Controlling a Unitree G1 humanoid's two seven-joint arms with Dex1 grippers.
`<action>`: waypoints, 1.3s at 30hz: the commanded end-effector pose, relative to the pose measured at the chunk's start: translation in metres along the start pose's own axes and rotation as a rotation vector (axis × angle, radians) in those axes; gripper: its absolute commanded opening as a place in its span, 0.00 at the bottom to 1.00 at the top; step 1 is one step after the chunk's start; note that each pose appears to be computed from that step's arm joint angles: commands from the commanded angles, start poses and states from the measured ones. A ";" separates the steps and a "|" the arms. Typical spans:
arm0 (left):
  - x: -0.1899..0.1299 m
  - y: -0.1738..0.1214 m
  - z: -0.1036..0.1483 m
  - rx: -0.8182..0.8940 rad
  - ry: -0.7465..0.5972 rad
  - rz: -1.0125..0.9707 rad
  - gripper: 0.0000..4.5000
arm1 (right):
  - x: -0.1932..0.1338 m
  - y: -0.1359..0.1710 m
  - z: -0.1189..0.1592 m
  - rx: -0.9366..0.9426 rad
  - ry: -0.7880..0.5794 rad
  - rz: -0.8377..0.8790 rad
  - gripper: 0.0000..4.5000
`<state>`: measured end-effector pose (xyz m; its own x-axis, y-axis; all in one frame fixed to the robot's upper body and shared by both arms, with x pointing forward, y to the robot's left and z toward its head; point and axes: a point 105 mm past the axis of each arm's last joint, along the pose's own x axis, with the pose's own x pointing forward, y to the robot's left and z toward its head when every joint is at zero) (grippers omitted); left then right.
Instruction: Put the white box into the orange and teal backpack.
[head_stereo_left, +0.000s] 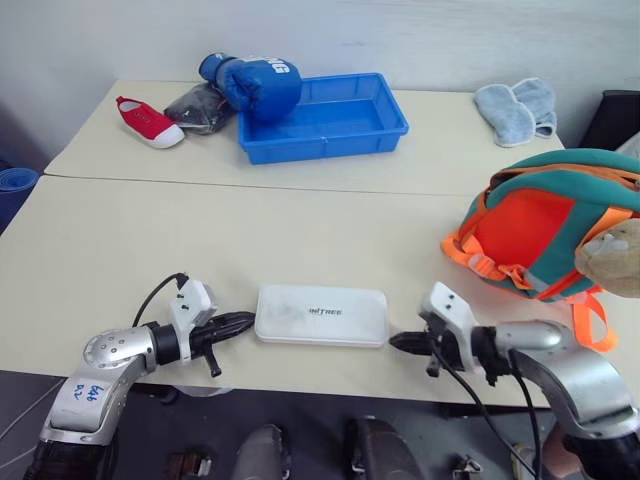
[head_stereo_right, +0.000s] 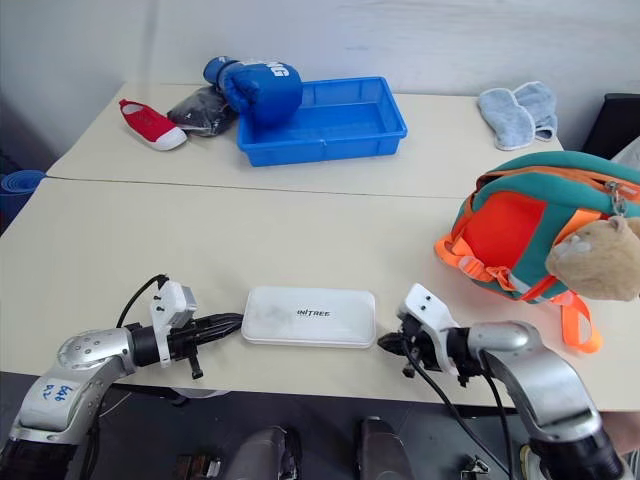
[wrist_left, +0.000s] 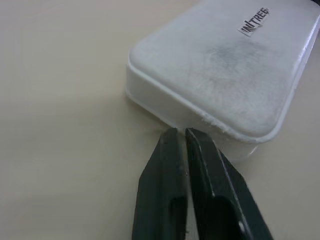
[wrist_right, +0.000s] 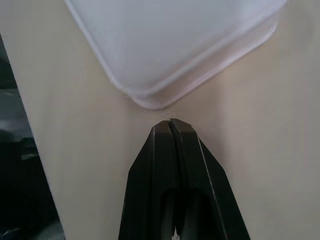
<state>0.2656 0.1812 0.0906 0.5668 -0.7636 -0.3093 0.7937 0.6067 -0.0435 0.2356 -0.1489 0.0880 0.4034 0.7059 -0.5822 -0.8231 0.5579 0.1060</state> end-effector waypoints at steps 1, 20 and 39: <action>-0.009 0.004 0.011 -0.116 0.003 0.015 0.32 | -0.014 0.007 0.003 0.013 -0.026 -0.020 0.00; 0.007 0.033 0.024 -0.903 0.385 -0.155 0.99 | -0.013 -0.026 -0.014 -0.246 0.068 -0.141 0.00; 0.045 0.007 0.020 -0.970 0.432 -0.251 0.99 | 0.041 -0.010 0.035 -0.315 -0.079 -0.065 0.00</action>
<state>0.3097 0.1545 0.1153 0.1947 -0.8720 -0.4492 0.3097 0.4892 -0.8153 0.2824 -0.1275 0.0907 0.5261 0.6662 -0.5286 -0.8416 0.4972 -0.2109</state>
